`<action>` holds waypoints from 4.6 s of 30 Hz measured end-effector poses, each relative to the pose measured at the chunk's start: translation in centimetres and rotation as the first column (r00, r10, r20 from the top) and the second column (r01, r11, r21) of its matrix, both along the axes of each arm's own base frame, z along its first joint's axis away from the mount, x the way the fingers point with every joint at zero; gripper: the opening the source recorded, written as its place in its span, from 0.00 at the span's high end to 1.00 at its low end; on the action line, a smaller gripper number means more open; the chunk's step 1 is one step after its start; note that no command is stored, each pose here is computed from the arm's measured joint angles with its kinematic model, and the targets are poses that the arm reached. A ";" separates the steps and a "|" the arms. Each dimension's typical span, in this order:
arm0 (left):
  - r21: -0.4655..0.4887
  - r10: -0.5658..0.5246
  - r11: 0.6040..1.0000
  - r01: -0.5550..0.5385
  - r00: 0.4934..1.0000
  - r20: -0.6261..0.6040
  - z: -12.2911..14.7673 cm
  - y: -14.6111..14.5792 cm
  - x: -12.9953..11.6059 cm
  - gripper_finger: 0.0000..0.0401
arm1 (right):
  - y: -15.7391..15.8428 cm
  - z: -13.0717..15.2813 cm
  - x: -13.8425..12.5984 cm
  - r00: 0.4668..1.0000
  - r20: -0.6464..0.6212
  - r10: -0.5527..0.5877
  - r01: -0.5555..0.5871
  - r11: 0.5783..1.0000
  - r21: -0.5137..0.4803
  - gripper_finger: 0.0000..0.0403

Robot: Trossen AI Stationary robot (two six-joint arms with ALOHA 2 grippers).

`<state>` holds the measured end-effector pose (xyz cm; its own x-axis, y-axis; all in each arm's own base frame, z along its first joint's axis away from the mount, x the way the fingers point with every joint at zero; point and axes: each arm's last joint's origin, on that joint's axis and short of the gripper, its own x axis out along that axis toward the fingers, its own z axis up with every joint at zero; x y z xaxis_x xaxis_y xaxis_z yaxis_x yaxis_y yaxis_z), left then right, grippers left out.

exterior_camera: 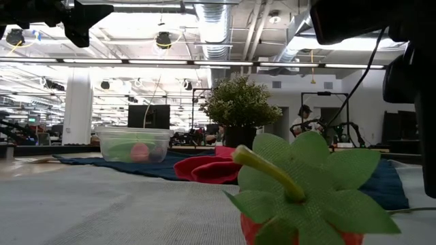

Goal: Pick and placing Produce into tupperware
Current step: Put the bottom red cherry into the transparent bin

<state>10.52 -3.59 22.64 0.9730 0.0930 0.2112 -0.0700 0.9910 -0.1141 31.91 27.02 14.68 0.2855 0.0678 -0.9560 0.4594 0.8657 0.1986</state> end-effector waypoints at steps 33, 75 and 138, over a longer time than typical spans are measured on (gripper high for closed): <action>-0.005 -0.002 1.000 0.002 1.000 -0.002 0.0 0.0 0.0 0.45 | 0.3 -2.3 0.9 0.999 -0.042 0.024 -0.022 0.998 0.063 0.81; -0.009 -0.003 1.000 0.003 1.000 -0.002 0.0 0.0 0.0 0.45 | -0.1 -0.2 2.2 0.993 -0.036 0.111 -0.106 0.986 0.129 0.79; -0.018 -0.004 1.000 0.004 1.000 -0.002 0.0 0.0 0.1 0.45 | -0.8 1.5 2.0 0.991 -0.132 0.008 -0.005 1.000 0.024 0.62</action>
